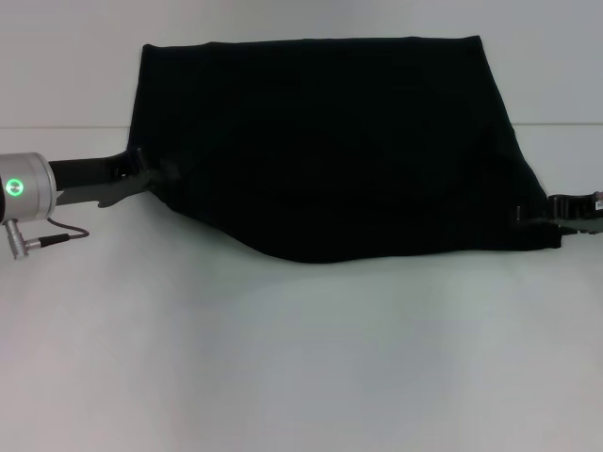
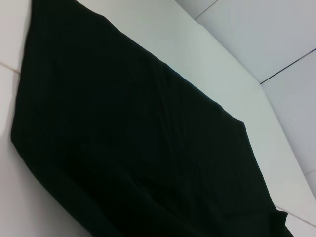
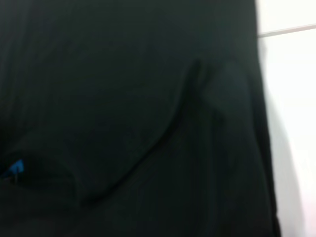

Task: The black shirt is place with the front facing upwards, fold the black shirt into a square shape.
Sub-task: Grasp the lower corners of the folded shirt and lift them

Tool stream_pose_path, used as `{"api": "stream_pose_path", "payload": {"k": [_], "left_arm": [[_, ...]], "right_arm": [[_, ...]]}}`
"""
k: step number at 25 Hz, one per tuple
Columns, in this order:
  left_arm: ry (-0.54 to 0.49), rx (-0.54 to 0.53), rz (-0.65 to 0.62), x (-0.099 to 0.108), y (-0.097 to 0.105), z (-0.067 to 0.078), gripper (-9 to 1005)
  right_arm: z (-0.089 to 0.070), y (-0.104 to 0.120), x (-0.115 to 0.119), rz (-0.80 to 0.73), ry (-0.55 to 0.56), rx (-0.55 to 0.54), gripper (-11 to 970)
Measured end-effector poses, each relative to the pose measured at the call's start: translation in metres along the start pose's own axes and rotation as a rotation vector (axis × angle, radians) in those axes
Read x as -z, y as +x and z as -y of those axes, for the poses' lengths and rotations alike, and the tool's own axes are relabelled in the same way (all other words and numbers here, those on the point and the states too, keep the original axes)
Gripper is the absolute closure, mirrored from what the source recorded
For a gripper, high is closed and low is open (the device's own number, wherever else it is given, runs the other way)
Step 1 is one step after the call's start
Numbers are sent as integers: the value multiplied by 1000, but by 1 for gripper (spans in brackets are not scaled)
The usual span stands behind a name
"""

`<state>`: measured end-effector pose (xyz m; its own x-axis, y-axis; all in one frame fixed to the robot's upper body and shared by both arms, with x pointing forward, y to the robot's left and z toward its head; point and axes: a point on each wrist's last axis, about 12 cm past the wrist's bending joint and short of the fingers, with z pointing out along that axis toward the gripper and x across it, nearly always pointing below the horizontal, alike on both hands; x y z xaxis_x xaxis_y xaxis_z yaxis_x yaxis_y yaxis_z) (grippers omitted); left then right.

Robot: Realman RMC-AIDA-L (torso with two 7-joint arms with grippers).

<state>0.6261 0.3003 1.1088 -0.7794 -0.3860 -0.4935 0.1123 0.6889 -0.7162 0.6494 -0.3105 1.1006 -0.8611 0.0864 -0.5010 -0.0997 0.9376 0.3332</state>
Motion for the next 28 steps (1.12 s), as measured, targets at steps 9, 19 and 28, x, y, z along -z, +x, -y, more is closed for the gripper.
{"api": "stream_pose_path", "payload": {"k": [9,19,28], "left_arm": [[9,-2,-3,-3,0,4,969],[17,11,6,-2,1,3,970],[19,8,7,-3,0,4,970]], "right_arm": [[-7,3,-8,10,3,21,99],[-7,5,-7,7,-8,-13,147],[-4,3,-6,12,2,-11,369]]}}
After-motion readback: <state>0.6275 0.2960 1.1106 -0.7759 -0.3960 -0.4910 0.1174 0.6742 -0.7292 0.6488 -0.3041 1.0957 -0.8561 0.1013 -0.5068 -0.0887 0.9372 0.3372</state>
